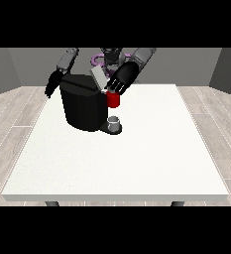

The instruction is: Insert the coffee pod into the coffee machine and close the lid

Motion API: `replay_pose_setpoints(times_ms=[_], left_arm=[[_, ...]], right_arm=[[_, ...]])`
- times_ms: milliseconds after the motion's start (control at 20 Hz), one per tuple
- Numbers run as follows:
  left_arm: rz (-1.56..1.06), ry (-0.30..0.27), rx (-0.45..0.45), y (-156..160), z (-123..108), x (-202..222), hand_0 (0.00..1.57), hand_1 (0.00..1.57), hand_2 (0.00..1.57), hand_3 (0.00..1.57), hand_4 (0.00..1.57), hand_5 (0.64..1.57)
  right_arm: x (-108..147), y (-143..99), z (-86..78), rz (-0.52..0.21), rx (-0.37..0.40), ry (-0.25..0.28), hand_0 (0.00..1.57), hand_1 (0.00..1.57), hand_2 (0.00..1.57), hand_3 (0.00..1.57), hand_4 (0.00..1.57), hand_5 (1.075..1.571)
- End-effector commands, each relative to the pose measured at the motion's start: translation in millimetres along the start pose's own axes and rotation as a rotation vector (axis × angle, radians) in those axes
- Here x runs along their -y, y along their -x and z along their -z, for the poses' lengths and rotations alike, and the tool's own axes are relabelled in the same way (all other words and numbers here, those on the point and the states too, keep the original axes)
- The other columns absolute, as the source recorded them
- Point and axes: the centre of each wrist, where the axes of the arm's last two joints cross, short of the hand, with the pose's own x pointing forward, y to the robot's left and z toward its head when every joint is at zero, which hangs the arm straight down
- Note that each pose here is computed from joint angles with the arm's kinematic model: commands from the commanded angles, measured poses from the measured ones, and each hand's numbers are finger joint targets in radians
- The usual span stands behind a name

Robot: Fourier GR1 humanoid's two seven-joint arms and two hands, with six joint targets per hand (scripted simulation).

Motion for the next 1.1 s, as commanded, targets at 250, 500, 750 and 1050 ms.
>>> replay_pose_setpoints(times_ms=[250,500,750,1050], left_arm=[[0.010,-0.031,-0.027,4.5,2.4,7.0,1.23,1.23,1.27,1.21,0.39,1.571],[0.014,-0.025,0.012,-5.6,0.8,-9.9,1.22,1.22,1.24,1.20,0.36,1.571],[0.028,-0.073,0.029,-9.4,6.7,9.2,1.24,1.24,1.26,1.20,0.29,1.571],[0.172,-0.085,-0.012,9.5,-5.9,-11.1,1.21,1.21,1.22,1.09,0.00,1.571]], right_arm=[[3.3,-0.6,-2.3,-0.017,0.003,-0.013,0.00,0.00,0.00,0.00,0.00,1.571],[2.6,7.8,-0.1,0.009,-0.048,0.007,0.00,0.00,0.00,0.00,0.00,1.571],[5.0,7.4,0.0,-0.002,-0.017,0.010,0.00,0.00,0.00,0.00,0.00,1.571],[0.3,-4.7,1.4,-0.002,0.015,-0.013,0.00,0.00,0.00,0.00,0.00,1.571]])
